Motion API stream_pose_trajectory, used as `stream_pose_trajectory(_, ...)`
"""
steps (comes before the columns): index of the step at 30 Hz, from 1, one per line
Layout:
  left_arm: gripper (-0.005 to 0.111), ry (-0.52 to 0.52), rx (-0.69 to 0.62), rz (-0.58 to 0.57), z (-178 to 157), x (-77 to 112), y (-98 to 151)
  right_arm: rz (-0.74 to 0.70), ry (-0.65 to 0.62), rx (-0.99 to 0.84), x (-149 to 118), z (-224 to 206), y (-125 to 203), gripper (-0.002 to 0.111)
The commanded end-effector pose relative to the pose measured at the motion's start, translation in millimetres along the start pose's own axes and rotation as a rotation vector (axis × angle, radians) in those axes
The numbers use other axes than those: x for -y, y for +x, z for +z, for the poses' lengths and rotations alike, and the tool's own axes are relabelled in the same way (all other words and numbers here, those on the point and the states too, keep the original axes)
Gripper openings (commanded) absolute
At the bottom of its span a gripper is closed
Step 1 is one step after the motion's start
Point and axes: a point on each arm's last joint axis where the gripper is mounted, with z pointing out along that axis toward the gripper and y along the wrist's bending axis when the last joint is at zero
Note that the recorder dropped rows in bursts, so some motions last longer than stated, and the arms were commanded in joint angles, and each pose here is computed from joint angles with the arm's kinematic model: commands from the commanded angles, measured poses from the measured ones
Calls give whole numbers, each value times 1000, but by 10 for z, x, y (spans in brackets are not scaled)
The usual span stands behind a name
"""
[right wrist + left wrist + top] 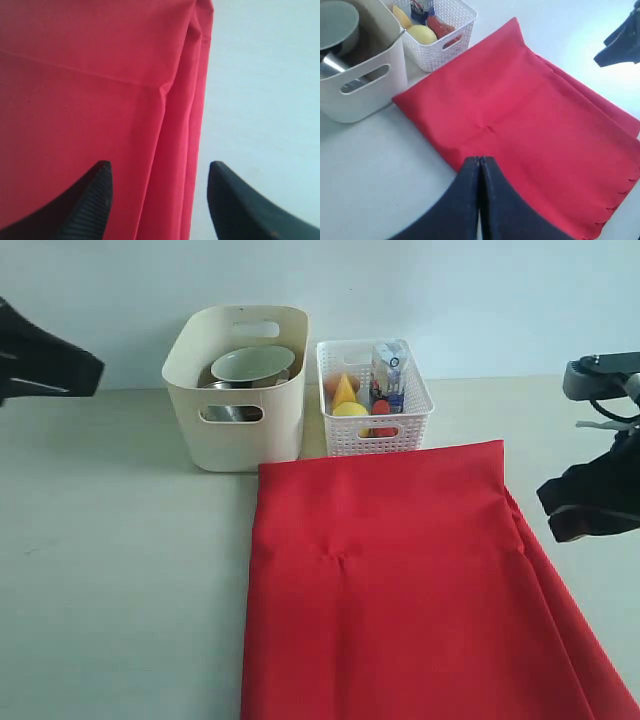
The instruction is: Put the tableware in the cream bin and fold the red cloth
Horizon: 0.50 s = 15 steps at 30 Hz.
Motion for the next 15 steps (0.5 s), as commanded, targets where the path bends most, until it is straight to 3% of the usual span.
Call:
stream_pose_trajectory(1,0,-32,72,19,-320,149,194,24,-10,50,-4,-8,-32,56)
stream_pose_trajectory(8,0,-148,233,7,-908,394,706,52,-35,76,-28,-34,-55,56)
stream_pose_trajectory(15,0,-272,396,27,-1232,494,1081,54,-49,139,-59,-208,-48,56)
